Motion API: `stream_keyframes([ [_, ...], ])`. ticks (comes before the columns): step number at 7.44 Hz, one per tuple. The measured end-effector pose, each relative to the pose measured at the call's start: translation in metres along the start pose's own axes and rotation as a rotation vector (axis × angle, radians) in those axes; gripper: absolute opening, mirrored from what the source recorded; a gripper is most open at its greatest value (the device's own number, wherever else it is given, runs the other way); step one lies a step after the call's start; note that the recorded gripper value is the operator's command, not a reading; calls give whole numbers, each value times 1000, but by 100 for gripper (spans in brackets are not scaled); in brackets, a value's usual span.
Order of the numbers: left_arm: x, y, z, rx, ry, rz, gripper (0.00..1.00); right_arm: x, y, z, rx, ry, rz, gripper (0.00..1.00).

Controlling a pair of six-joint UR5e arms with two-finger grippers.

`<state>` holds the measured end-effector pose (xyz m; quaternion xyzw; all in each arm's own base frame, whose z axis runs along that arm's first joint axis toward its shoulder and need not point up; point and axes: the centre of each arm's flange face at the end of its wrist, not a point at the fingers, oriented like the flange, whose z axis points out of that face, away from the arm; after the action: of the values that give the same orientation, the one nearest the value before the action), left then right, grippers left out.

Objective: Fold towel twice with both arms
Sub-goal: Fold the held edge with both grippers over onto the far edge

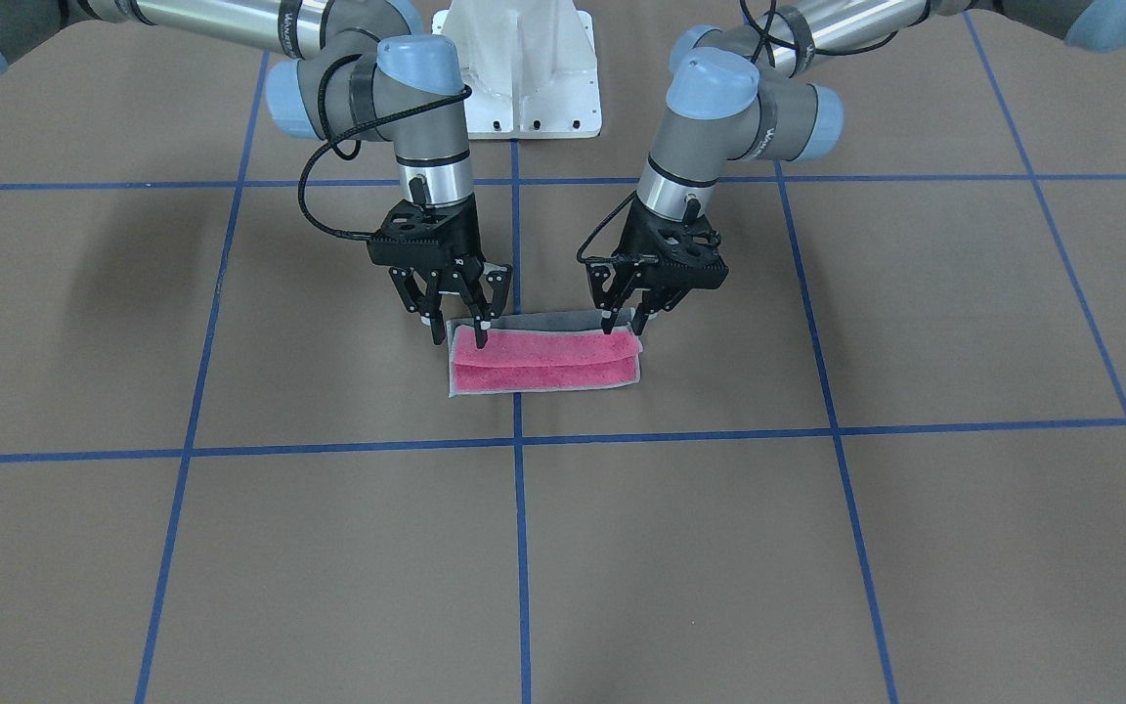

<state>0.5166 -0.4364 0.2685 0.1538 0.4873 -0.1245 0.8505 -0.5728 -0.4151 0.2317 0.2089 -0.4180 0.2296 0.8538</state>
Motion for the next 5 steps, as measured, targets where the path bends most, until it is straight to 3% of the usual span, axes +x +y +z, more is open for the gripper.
stream_keyframes([
  [2,-3,-26,-5,32,-2,-19,100,-5,-25,-1,-25,-8,-7,99],
  [4,-6,-28,-3,14,-5,-23,100,-2,-39,-3,-60,-13,-39,99],
  [5,-7,-23,-1,-24,-2,-24,75,1,-44,-4,-81,-18,-58,99],
])
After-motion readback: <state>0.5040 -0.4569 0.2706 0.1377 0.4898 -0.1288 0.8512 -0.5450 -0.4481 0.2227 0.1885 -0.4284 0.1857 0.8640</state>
